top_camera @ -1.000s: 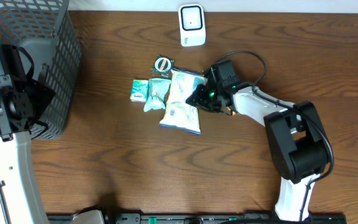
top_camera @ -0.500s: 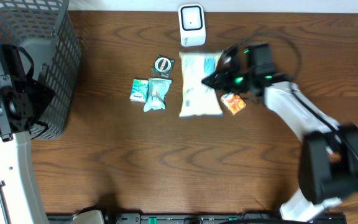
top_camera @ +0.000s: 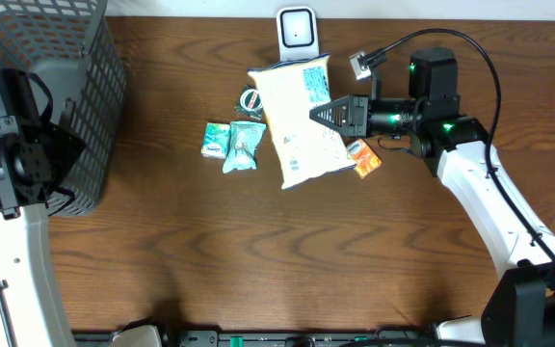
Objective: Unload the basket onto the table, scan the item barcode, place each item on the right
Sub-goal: 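Lower the snack bag onto the table in front and release it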
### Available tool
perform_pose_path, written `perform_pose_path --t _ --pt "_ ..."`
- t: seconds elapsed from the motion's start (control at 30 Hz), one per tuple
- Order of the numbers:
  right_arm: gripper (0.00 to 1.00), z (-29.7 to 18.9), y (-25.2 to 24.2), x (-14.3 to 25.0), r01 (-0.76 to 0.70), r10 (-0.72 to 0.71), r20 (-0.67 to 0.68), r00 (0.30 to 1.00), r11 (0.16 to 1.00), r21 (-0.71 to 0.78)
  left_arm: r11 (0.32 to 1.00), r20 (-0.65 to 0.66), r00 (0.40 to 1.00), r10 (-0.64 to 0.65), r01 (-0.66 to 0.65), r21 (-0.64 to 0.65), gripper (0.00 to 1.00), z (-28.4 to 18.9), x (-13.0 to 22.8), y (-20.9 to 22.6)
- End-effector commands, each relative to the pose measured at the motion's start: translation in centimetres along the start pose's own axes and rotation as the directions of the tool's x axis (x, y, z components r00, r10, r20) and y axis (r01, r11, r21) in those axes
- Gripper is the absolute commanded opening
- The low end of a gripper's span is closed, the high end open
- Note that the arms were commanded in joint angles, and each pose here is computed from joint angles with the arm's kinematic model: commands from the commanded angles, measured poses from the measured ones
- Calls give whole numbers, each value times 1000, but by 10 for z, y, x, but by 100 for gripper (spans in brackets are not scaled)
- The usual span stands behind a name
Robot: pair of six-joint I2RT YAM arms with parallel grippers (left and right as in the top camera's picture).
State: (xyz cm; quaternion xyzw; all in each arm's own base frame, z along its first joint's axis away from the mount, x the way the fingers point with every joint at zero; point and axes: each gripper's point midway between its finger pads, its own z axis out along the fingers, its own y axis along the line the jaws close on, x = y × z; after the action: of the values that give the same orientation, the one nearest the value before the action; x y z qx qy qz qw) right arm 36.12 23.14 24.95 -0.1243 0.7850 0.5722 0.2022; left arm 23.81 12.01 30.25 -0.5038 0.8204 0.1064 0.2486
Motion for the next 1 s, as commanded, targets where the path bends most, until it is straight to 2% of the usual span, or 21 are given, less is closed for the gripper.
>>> perform_pose_path --t 0.0,0.53,0.63,0.73,0.83,0.87,0.97 --pt "1 -2 23 4 -41 36 -50 998 993 -108 1000 9 1000 -14 14 -8 98 -1 -1 4" --pt "1 5 17 3 -26 24 -31 999 998 -62 1000 9 1000 -14 14 -8 97 -1 -1 4" --pt "1 12 -26 11 -56 55 6 998 983 175 1000 9 1000 -14 14 -8 98 -1 -1 4" --pt "1 8 -73 29 -47 57 -10 998 900 433 1000 9 1000 -14 14 -8 98 -1 -1 4" --pt "1 3 -105 43 17 23 -58 998 789 615 1000 9 1000 -14 14 -8 98 -1 -1 4" --pt "1 -4 -120 48 85 -20 -100 995 698 711 1000 9 1000 -14 14 -8 98 -1 -1 4" --pt "1 -22 -136 49 148 -61 -136 989 528 837 1000 9 1000 -14 14 -8 98 -1 -1 4"
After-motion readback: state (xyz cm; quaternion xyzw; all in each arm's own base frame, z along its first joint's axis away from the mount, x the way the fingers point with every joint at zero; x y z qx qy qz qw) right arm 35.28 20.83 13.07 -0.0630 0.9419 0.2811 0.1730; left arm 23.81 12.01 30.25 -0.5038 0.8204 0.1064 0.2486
